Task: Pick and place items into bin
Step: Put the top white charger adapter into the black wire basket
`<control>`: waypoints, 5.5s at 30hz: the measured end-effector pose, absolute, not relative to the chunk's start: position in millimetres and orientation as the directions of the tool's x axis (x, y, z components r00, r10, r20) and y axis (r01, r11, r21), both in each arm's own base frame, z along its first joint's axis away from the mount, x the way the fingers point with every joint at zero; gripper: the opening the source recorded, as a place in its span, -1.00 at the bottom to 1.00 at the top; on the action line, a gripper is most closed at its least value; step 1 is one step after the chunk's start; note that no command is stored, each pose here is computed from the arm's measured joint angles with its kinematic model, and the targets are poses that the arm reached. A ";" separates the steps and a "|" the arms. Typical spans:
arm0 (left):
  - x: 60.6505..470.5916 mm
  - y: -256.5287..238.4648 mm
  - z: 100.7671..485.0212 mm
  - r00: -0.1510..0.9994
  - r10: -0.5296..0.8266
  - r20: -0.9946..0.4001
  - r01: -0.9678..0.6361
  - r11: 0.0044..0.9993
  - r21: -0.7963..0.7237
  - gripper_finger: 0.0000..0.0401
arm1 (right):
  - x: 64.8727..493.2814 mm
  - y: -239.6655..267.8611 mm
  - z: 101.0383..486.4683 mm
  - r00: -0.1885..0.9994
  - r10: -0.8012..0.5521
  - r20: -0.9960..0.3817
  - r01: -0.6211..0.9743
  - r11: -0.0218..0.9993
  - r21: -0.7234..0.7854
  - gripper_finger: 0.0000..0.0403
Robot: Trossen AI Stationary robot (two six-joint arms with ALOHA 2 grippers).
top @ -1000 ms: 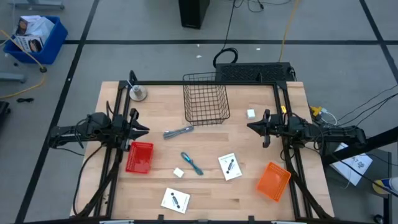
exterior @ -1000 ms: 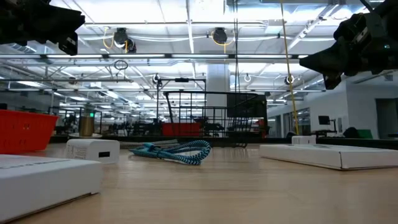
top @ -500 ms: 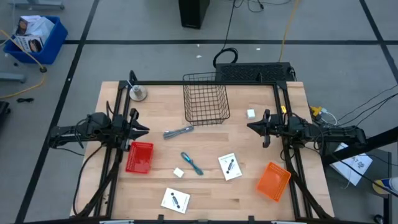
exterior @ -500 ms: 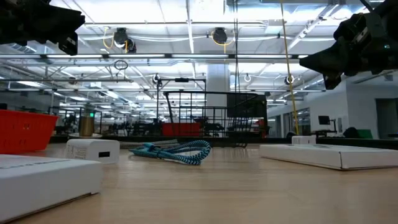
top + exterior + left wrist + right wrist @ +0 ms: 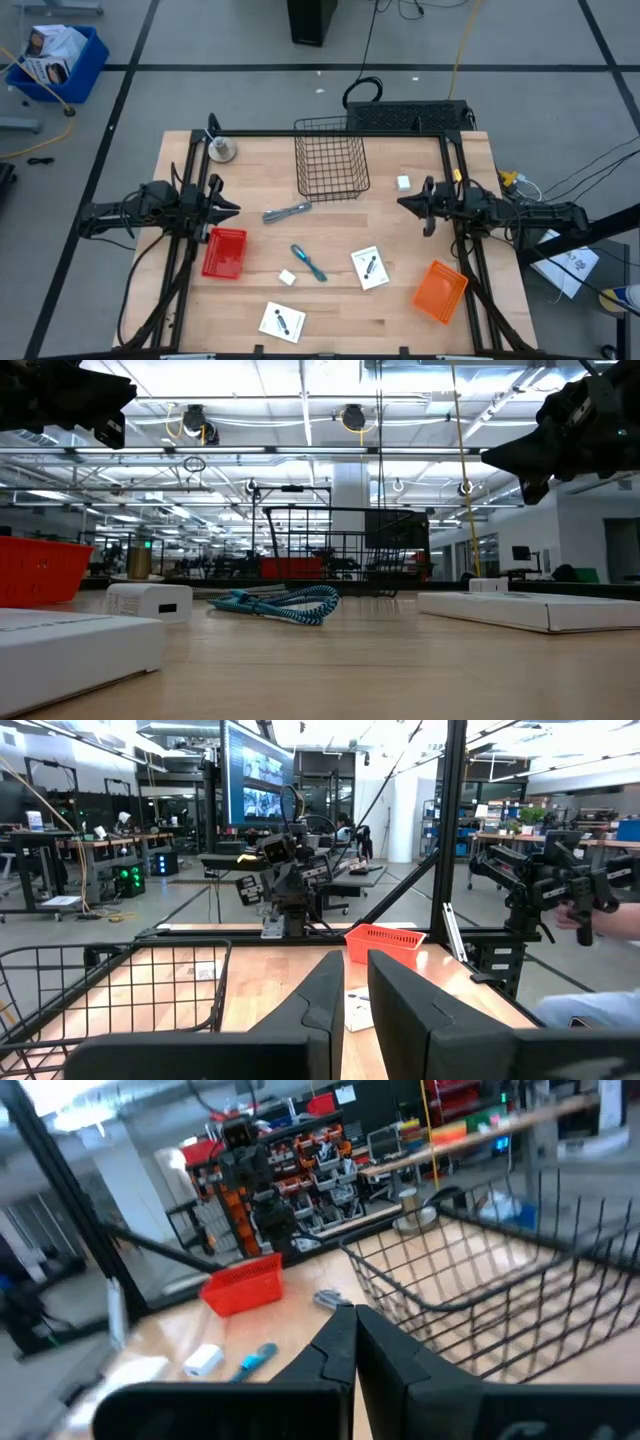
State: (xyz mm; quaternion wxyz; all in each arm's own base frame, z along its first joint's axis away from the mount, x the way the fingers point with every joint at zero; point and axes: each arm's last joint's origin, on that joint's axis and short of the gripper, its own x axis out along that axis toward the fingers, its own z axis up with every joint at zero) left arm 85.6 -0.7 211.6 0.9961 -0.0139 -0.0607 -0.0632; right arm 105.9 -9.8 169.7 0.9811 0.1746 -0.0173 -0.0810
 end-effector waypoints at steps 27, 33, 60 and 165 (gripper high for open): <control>83.5 3.6 223.7 0.968 0.027 0.250 0.008 0.990 -0.138 -0.74 | 115.7 -4.0 172.3 0.990 -0.138 0.024 0.074 0.661 0.746 -0.98; 83.5 3.6 223.9 0.968 0.027 0.251 0.046 0.958 -0.282 -0.74 | 124.1 9.5 167.8 0.973 -0.231 -0.014 0.179 0.713 0.678 -0.98; 84.1 5.3 221.1 0.971 0.085 0.225 -0.018 0.959 -0.284 -0.74 | 194.7 33.2 202.4 0.881 -0.455 -0.127 0.472 0.851 0.231 0.11; 87.4 6.7 206.8 0.987 0.130 0.097 -0.079 0.909 -0.410 -0.74 | 210.4 -45.1 180.3 0.488 -0.802 -0.344 0.863 0.501 0.056 -0.13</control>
